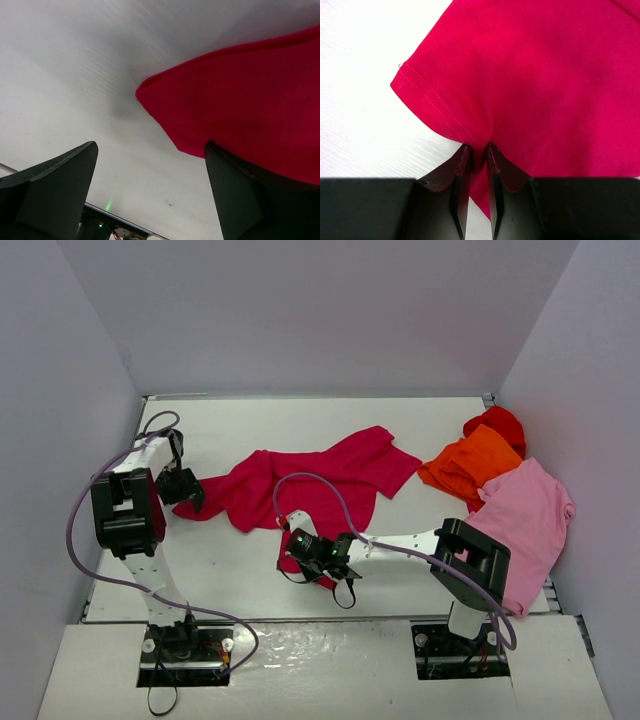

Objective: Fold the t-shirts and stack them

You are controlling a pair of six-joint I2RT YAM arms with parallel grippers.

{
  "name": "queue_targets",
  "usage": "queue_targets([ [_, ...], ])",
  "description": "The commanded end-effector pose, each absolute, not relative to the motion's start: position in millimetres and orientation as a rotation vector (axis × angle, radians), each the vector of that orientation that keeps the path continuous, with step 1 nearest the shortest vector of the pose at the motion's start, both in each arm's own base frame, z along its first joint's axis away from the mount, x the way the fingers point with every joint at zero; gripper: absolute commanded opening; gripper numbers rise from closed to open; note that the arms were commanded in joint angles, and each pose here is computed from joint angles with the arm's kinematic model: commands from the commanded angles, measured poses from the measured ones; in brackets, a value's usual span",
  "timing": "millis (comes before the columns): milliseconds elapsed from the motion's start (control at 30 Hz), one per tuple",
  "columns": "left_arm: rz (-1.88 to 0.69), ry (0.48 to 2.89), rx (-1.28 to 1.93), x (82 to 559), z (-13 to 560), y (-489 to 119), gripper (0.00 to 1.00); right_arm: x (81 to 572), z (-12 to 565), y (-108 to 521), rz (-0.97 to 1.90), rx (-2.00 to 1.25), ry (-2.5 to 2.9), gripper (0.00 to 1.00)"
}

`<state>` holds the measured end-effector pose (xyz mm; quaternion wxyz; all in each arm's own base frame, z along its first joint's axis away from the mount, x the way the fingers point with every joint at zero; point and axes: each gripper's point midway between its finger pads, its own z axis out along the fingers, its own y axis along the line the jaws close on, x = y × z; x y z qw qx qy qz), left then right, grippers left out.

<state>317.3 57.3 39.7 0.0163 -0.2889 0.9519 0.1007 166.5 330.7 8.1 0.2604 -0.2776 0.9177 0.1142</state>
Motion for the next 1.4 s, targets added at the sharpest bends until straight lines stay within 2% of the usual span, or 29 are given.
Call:
queue_targets([
  [0, 0.240, 2.915, -0.914, 332, 42, 57, 0.73, 143, -17, 285, 0.143, -0.814, 2.624, 0.15],
  [67, 0.216, 2.925, -0.927, 333, 33, 55, 0.64, 143, -16, 283, 0.141, -0.813, 2.619, 0.15],
  [100, 0.202, 2.927, -0.928, 334, 31, 53, 0.55, 143, -16, 282, 0.139, -0.813, 2.618, 0.15],
  [167, 0.176, 2.926, -0.935, 336, 25, 50, 0.52, 143, -16, 281, 0.137, -0.811, 2.618, 0.15],
  [267, 0.166, 2.927, -0.939, 336, 22, 49, 0.36, 142, -17, 280, 0.136, -0.810, 2.619, 0.15],
  [467, 0.192, 2.924, -0.942, 335, 22, 52, 0.32, 142, -18, 278, 0.132, -0.815, 2.618, 0.15],
  [500, 0.193, 2.922, -0.941, 335, 23, 52, 0.28, 142, -19, 278, 0.131, -0.815, 2.620, 0.15],
  [533, 0.195, 2.921, -0.941, 335, 23, 53, 0.19, 142, -19, 278, 0.132, -0.814, 2.620, 0.14],
  [567, 0.198, 2.920, -0.941, 335, 23, 53, 0.03, 142, -18, 277, 0.133, -0.814, 2.619, 0.14],
  [600, 0.199, 2.922, -0.941, 335, 23, 53, 0.00, 142, -18, 277, 0.135, -0.814, 2.619, 0.14],
  [800, 0.169, 2.903, -0.910, 337, 30, 51, 0.00, 140, -13, 276, 0.149, -0.798, 2.616, 0.12],
  [867, 0.170, 2.885, -0.895, 337, 38, 51, 0.00, 143, -10, 274, 0.133, -0.772, 2.605, 0.08],
  [900, 0.180, 2.882, -0.886, 336, 41, 53, 0.00, 146, -5, 272, 0.129, -0.755, 2.593, 0.00],
  [967, 0.196, 2.867, -0.869, 335, 53, 55, 0.00, 152, 8, 270, 0.123, -0.726, 2.552, 0.00],
  [1133, 0.278, 2.764, -0.860, 328, 106, 69, 0.00, 189, 62, 253, 0.066, -0.574, 2.426, 0.00],
  [1367, 0.265, 2.625, -0.813, 325, 183, 73, 0.00, 255, 137, 192, 0.018, -0.265, 2.307, 0.00],
])
